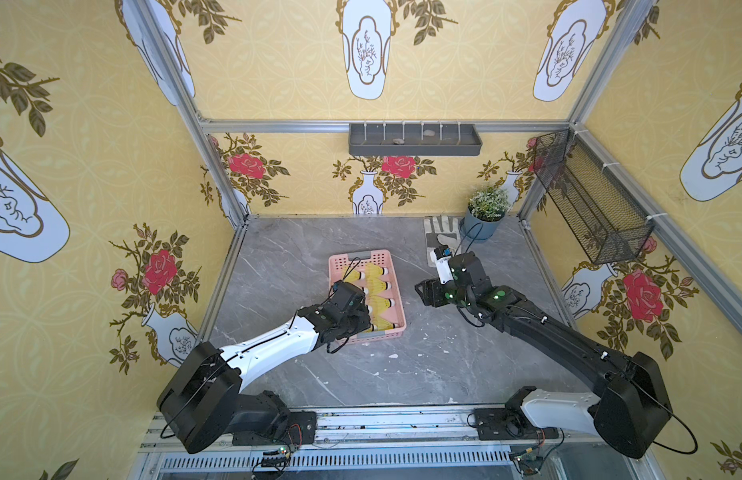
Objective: Put the shuttlecocks into the storage box
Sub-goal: Place the shuttlecock in the storage box, then reset both arms
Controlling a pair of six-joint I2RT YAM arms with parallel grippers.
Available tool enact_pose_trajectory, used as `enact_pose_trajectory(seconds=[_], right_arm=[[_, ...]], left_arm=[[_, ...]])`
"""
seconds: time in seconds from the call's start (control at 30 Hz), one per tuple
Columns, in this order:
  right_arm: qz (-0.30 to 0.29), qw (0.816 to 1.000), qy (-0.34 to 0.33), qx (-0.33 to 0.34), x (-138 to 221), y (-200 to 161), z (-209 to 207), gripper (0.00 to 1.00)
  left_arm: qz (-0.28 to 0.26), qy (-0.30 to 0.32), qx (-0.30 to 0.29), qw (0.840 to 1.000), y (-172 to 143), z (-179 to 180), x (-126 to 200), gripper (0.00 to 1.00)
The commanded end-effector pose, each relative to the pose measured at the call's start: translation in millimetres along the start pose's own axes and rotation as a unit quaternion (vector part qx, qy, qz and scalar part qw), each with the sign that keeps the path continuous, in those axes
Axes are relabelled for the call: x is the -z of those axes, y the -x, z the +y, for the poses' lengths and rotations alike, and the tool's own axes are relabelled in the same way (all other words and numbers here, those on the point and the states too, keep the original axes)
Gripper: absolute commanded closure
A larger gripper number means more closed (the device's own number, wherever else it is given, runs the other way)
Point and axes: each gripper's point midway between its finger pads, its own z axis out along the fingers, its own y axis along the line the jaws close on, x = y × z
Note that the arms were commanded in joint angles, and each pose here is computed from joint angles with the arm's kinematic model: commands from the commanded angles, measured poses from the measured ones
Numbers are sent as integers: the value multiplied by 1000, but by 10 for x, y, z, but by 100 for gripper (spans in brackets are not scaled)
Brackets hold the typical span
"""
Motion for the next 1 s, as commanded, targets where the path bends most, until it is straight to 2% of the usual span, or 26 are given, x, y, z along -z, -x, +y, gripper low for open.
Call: enact_pose_trajectory(seconds=[0.0,0.3,0.6,0.7,0.87,0.97], right_arm=[[-15,1000,-5,-8,14,58,-15,25],[-35,996,-73,-29,60,72,-267,25],[-72,976,-191,-74,219,76,-734,25],[-85,963,-237,-94,305,79,-933,25],[-102,942,-289,-137,454,80,-1297,25],[-114,932,-308,-153,547,85,-1497,25]], left_arm=[[-15,25,-10,1000,45,91,58,58],[-62,57,-25,996,207,190,317,43],[-162,97,-72,979,522,364,768,32],[-203,109,-108,967,665,379,945,28],[-274,154,-164,935,951,465,1238,22],[-314,169,-176,918,1128,520,1356,19]])
